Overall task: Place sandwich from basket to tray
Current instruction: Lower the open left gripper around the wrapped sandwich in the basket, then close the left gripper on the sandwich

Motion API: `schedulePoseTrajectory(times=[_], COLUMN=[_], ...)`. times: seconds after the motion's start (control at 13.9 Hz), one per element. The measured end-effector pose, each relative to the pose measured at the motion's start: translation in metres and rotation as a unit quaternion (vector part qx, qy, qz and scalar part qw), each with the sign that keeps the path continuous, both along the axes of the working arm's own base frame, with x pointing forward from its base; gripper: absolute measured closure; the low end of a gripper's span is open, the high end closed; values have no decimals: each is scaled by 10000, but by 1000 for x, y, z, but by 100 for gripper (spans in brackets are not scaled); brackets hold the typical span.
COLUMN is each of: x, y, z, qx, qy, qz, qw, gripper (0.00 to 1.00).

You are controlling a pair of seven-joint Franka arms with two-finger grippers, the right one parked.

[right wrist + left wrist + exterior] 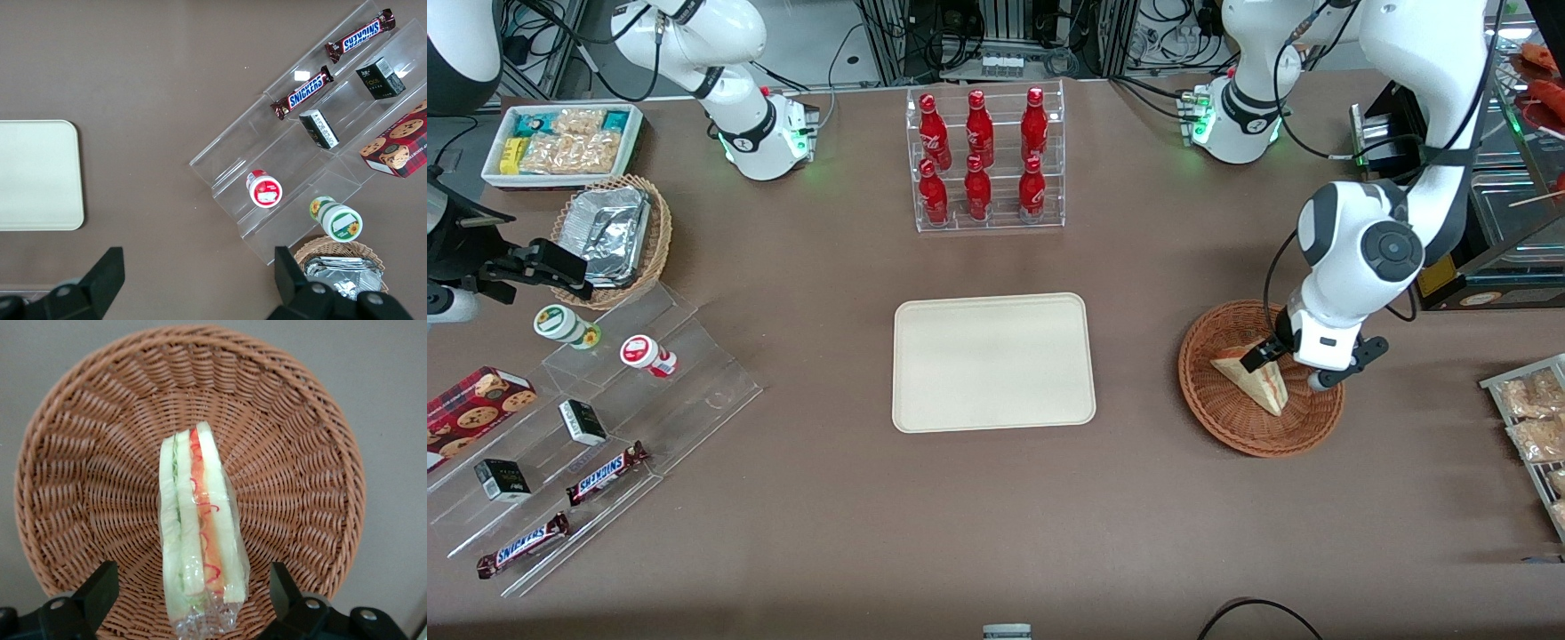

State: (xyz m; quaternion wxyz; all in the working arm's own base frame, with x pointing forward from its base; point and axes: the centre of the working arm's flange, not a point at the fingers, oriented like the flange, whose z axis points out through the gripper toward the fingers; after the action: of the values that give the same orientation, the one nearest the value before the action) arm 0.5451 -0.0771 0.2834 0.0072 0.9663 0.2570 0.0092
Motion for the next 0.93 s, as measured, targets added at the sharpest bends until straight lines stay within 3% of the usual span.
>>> schedulePoseTrajectory(times=[0.22,0.5,0.86,0.93], x=[-3,-2,3,3], y=[-12,-13,-7,-7], z=[-16,-33,-34,-36], qx=[10,9,-13,-16], qy=[101,89,-92,-107], qz=[-70,-61,139,152], qw=[9999,9999,9999,9998], gripper=[0,0,0,5])
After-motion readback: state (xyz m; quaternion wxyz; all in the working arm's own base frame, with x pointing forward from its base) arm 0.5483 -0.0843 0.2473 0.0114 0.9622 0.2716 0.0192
